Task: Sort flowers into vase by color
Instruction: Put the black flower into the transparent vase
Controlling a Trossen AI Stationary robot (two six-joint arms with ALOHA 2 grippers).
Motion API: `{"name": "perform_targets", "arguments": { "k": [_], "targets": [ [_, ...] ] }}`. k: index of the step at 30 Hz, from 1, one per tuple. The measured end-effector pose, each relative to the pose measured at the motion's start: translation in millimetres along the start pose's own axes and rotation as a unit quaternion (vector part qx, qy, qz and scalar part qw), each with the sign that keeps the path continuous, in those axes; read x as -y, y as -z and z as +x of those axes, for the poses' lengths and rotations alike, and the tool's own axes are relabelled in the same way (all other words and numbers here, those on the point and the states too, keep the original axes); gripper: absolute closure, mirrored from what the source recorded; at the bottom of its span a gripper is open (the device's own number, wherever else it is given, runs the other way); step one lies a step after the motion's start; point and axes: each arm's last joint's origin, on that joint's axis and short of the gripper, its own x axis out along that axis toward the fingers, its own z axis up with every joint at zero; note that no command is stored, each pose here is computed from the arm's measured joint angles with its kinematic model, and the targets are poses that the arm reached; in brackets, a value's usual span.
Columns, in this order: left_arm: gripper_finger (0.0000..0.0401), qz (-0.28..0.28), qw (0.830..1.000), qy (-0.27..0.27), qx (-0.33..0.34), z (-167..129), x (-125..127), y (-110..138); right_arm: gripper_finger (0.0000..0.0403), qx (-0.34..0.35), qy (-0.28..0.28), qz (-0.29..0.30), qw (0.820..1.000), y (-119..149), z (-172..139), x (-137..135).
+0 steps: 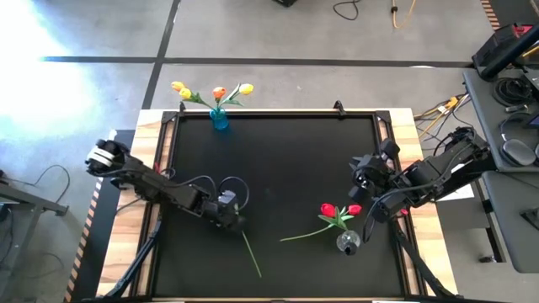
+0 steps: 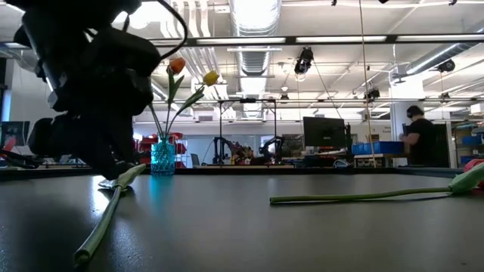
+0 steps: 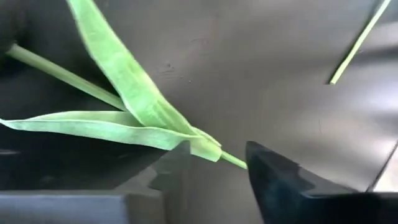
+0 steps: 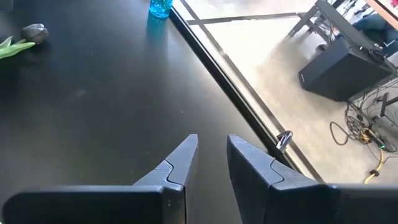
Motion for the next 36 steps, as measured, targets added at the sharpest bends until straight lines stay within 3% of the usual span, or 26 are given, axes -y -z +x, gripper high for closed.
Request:
{"name": "perform_targets", "arguments": {
  "k": [7,14,23,28,36],
  "targets": [
    [0.0186,-0.007,0.998,-0.046,-0.048,3,20,-1,0.0326,0.000,0.000,-0.014,1.000,0,0,-1],
    [0.0172,0.003,0.995,-0.095,-0.042,10,23,-3,0.0321,-0.001,0.002,-0.028,1.000,1,2,-2],
    [0.0197,-0.007,0.993,-0.116,-0.008,20,16,-14,0.0326,-0.003,0.005,-0.038,0.999,4,4,-4],
    [0.0217,0.013,0.991,-0.128,0.046,21,13,-25,0.0323,-0.002,0.007,-0.039,0.999,5,5,-5],
    [0.0305,0.063,0.983,-0.151,0.089,22,9,-38,0.0333,0.007,0.012,-0.043,0.999,5,6,-5]
  ]
}}
